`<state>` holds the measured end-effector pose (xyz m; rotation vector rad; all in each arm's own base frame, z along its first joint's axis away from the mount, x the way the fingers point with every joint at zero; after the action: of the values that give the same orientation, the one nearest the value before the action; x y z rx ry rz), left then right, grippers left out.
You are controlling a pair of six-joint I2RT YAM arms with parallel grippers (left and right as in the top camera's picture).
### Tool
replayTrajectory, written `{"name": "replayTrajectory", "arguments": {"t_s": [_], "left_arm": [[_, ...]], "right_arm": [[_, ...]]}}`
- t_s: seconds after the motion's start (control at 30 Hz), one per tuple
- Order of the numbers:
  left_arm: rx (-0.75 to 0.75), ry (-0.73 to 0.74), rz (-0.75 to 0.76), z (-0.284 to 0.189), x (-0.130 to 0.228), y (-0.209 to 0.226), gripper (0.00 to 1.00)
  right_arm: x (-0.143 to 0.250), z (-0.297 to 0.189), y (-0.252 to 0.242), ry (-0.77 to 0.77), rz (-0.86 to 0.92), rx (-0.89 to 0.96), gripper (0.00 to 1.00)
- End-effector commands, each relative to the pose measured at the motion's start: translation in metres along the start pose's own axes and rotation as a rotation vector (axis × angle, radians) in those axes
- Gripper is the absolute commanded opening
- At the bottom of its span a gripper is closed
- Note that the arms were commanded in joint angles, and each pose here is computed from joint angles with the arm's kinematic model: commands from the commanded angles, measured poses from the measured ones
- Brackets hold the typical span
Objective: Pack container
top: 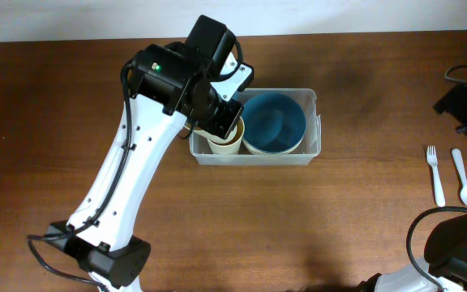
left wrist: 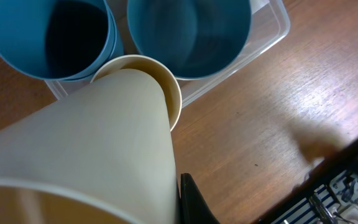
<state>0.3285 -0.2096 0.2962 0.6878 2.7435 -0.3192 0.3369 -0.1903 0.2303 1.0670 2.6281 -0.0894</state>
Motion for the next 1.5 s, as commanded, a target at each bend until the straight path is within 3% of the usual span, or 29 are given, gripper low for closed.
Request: {"name": "replayTrajectory", "arguments": {"t_s": [0.0, 0.07, 0.17, 0.23, 0.33, 0.37, 0.53, 0.57, 0.8, 1.0, 1.13, 1.47], "left_arm": [[-0.046, 0.005, 0.000, 0.002, 0.000, 0.007, 0.10], [-0.053, 0.004, 0.000, 0.002, 0.000, 0.008, 0.20], [-0.054, -0.006, -0.003, 0.002, -0.003, 0.010, 0.23], [-0.054, -0.014, -0.003, 0.002, -0.005, 0.010, 0.43], [-0.056, -0.021, -0.003, 0.002, -0.006, 0.011, 0.44], [-0.057, -0.022, -0.004, 0.002, -0.007, 0.011, 0.49], [-0.059, -0.039, -0.006, 0.002, -0.010, 0.011, 0.96], [-0.075, -0.048, -0.023, 0.001, -0.012, 0.014, 1.00], [-0.329, -0.086, -0.210, -0.009, -0.013, 0.069, 1.00], [-0.357, -0.108, -0.353, -0.022, -0.006, 0.098, 1.00], [-0.350, -0.160, -0.369, -0.042, -0.004, 0.098, 1.00], [-0.385, -0.368, -0.395, -0.131, 0.029, 0.088, 1.00]], "right_arm": [[0.001, 0.002, -0.001, 0.007, 0.010, 0.004, 0.99], [0.001, 0.002, -0.001, 0.007, 0.010, 0.004, 0.99], [0.001, 0.002, -0.001, 0.007, 0.010, 0.004, 0.99], [0.001, 0.002, -0.001, 0.007, 0.010, 0.004, 0.99], [0.001, 0.002, -0.001, 0.007, 0.010, 0.004, 0.99], [0.001, 0.002, -0.001, 0.007, 0.010, 0.004, 0.99], [0.001, 0.002, -0.001, 0.007, 0.010, 0.004, 0.99], [0.001, 0.002, -0.001, 0.007, 0.010, 0.004, 0.99], [0.001, 0.002, -0.001, 0.007, 0.010, 0.004, 0.99], [0.001, 0.002, -0.001, 0.007, 0.010, 0.004, 0.99], [0.001, 0.002, -0.001, 0.007, 0.010, 0.004, 0.99], [0.001, 0.002, -0.001, 0.007, 0.010, 0.004, 0.99]]}}
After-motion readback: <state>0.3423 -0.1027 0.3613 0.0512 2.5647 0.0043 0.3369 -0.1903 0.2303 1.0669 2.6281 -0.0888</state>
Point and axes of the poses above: each gripper's point midway between its finger pads, its own z axis out along the fingers, its own y axis along the line the jaws close on, x = y × z, the point moved 2 cm from there along -z, back along the fingers, and after that the axes turned 6 degrees about -z, right-handed, at the moved point
